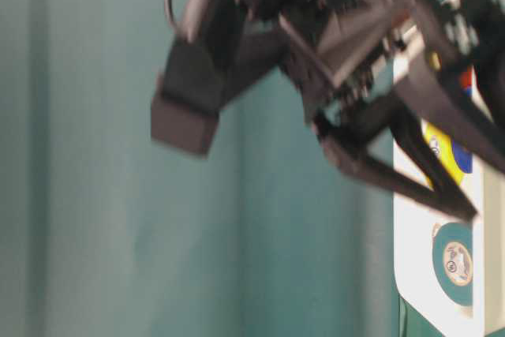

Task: Put the tape into the white case with the right arm.
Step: 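Move the right gripper to the black tape roll and grip it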

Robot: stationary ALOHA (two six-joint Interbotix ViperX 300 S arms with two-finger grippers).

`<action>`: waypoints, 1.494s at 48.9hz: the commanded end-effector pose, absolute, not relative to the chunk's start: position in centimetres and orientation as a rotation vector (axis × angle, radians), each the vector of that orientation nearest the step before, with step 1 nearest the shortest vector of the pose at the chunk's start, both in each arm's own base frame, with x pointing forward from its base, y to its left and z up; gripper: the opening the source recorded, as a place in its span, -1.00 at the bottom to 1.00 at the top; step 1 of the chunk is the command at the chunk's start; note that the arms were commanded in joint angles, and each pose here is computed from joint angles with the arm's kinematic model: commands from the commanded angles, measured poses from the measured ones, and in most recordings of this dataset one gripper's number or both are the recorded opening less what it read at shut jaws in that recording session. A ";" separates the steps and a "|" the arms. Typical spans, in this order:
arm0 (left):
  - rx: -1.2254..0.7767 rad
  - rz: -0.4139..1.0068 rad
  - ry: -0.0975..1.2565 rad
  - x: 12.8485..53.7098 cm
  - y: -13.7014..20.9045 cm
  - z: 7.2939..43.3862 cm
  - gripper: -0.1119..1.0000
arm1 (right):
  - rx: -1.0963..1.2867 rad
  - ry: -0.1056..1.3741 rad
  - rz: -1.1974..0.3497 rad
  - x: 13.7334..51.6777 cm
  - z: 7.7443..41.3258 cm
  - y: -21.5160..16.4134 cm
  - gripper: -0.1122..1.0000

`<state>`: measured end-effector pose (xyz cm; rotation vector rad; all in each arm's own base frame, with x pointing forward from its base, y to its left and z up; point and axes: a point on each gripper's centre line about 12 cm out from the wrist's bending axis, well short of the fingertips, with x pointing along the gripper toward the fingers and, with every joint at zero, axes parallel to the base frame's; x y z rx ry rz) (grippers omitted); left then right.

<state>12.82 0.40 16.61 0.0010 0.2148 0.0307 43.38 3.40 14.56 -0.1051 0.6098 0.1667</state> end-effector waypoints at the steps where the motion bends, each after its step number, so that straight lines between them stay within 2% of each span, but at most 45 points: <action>1: 0.000 0.033 0.203 13.0 0.4 17.2 -0.79 | -0.112 0.547 0.181 45.3 16.3 4.2 0.50; 38: 0.000 0.033 0.201 13.0 0.4 17.2 -0.79 | -0.123 0.493 0.201 53.0 15.6 7.3 0.49; 44: 0.000 0.033 0.201 13.0 0.4 17.2 -0.79 | -0.135 0.514 0.192 54.0 14.9 7.9 0.38; 50: 0.000 0.033 0.203 13.0 0.4 17.2 -0.79 | -0.137 0.538 0.171 54.5 14.4 7.8 0.28; 73: 0.000 0.033 0.203 13.0 0.4 17.1 -0.79 | -0.106 0.651 0.098 54.6 12.6 8.3 0.27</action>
